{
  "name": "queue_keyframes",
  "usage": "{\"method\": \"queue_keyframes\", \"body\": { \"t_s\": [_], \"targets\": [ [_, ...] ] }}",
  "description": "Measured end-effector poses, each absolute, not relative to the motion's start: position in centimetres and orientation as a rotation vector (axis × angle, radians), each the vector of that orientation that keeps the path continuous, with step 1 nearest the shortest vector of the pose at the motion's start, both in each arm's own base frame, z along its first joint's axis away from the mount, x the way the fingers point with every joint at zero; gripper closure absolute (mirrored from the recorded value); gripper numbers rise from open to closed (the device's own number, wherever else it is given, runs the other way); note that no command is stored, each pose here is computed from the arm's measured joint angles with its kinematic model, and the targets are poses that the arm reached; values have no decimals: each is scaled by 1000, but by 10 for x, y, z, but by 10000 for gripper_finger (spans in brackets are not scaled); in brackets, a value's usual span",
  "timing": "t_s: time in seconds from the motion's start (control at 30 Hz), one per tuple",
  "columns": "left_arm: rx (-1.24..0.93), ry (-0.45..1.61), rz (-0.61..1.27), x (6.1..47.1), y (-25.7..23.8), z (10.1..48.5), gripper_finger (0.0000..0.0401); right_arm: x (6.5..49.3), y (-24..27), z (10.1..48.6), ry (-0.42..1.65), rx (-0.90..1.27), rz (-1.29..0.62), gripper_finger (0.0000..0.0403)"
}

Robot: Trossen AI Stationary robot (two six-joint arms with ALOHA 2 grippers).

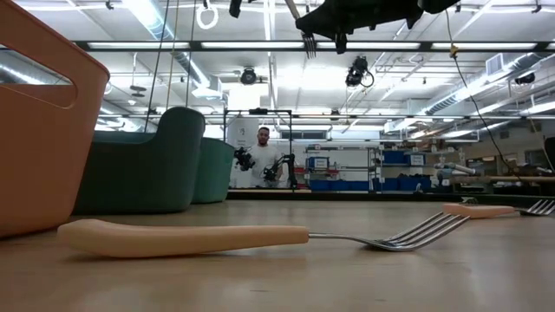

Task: Sort silverware by color (type)
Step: Put the white fork into the green bin

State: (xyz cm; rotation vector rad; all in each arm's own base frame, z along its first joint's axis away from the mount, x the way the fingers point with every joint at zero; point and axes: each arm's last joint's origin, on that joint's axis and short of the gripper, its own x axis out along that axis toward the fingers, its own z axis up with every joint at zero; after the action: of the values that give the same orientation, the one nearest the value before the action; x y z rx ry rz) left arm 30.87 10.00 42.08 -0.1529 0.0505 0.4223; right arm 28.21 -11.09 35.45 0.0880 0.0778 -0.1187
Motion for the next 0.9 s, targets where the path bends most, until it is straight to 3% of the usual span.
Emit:
{"method": "queue_keyframes", "body": {
  "t_s": [0.4, 0.63, 0.9],
  "targets": [
    [-55, 130, 506, 296, 118, 418, 361, 279, -118, 357, 57, 77, -245, 303],
    [2, 493, 680, 262, 132, 397, 362, 273, -129, 358, 54, 77, -284, 297],
    [-83, 972, 720, 230, 145, 359, 343, 269, -138, 358, 53, 78, -317, 298]
  ]
}}
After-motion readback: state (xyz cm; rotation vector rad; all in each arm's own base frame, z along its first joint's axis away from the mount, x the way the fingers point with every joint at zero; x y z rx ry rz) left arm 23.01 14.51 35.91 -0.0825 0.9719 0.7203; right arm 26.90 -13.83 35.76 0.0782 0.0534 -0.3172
